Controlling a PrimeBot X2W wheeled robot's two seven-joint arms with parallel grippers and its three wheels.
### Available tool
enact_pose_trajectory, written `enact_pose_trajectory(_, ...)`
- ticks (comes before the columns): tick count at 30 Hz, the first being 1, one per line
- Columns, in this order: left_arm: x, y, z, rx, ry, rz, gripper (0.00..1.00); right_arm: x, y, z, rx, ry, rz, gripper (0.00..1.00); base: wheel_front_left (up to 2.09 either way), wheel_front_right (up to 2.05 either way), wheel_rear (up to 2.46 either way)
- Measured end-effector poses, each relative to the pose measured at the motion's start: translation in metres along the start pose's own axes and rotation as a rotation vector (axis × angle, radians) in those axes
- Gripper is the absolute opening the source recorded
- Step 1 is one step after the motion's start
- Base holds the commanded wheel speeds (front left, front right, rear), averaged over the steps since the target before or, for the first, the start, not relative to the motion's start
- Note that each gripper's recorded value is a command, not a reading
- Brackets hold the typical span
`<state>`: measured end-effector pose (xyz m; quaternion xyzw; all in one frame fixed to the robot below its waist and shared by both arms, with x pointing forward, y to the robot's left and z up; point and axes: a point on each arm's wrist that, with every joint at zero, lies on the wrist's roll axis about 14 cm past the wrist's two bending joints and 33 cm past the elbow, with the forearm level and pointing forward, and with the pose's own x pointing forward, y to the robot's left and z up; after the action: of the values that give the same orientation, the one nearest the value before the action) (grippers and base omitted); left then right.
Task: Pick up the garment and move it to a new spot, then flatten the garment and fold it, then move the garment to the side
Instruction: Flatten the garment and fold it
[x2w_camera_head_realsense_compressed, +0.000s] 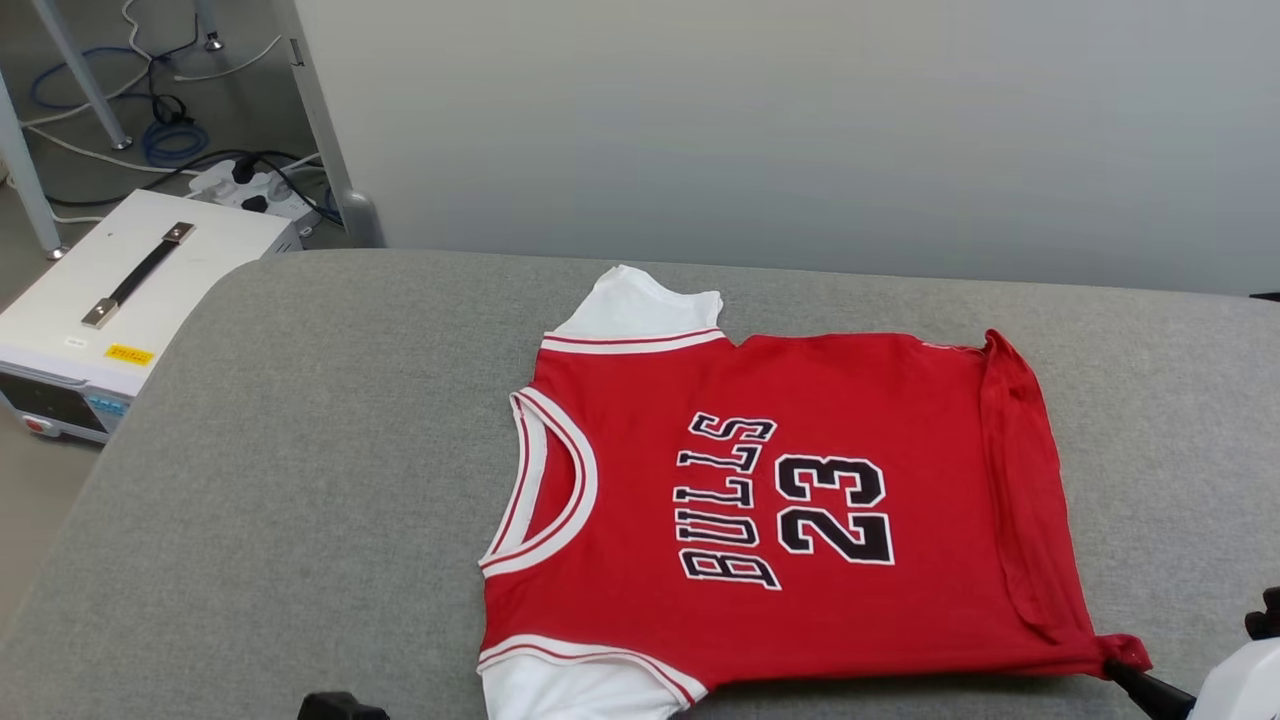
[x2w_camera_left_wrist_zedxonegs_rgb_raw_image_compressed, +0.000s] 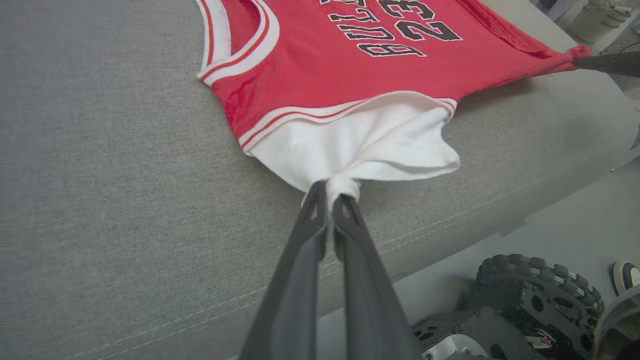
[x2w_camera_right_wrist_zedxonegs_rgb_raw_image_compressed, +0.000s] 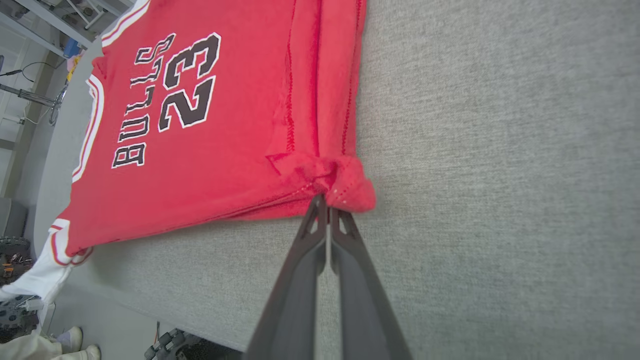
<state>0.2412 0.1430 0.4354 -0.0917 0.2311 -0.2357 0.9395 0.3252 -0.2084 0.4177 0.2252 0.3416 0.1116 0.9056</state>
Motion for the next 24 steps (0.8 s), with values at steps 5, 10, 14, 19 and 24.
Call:
enact_pose_trajectory(5,0.008,0.005,0.018,0.010,-0.043,0.005,0.00,-0.001,0.005,0.007,-0.016,-0.009,0.006,0.00,0.00,0.00,0.00)
enact_pose_trajectory(10,0.025,0.016,0.050,0.059,-0.100,0.007,0.00,0.004,0.010,0.016,-0.021,-0.017,0.006,0.00,0.00,0.00,0.00)
enact_pose_trajectory(14,0.042,0.024,0.075,0.088,-0.135,0.004,0.00,0.013,0.014,0.031,-0.033,-0.029,-0.003,0.00,0.00,0.00,0.00)
enact_pose_trajectory(19,0.064,0.034,0.094,0.112,-0.138,-0.003,0.00,0.028,0.018,0.051,-0.042,-0.051,-0.007,0.00,0.00,0.00,0.00)
enact_pose_trajectory(24,0.089,0.050,0.106,0.130,-0.121,0.007,0.00,0.046,0.016,0.061,-0.067,-0.028,-0.031,0.00,0.00,0.00,0.00)
